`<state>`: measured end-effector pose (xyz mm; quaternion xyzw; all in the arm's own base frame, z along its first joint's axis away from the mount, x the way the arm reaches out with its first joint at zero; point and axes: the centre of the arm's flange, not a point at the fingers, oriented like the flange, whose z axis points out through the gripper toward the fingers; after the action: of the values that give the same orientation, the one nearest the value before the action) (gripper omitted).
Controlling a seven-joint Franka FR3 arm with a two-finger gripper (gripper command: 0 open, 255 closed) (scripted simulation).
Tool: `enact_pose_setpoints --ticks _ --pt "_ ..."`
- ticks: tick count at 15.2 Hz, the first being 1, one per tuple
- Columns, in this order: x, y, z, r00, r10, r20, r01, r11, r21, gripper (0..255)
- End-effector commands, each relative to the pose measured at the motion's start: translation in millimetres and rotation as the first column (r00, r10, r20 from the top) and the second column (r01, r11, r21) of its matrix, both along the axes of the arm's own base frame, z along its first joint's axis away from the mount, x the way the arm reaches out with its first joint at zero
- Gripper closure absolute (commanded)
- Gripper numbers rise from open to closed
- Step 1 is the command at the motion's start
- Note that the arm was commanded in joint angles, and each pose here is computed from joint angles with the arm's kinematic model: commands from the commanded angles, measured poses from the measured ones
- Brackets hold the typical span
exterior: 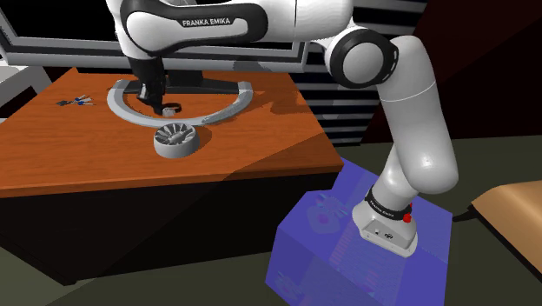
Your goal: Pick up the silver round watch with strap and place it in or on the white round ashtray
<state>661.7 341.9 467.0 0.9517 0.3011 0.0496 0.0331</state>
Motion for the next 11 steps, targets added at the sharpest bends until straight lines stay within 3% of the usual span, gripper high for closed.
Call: enact_pose_setpoints --ticks 1,11 --pt "0 1 -11 1.000 0.000 0.001 0.000 1.000 0.000 255" --pt "0 1 -63 1.000 0.000 0.001 0.000 1.000 0.000 255"
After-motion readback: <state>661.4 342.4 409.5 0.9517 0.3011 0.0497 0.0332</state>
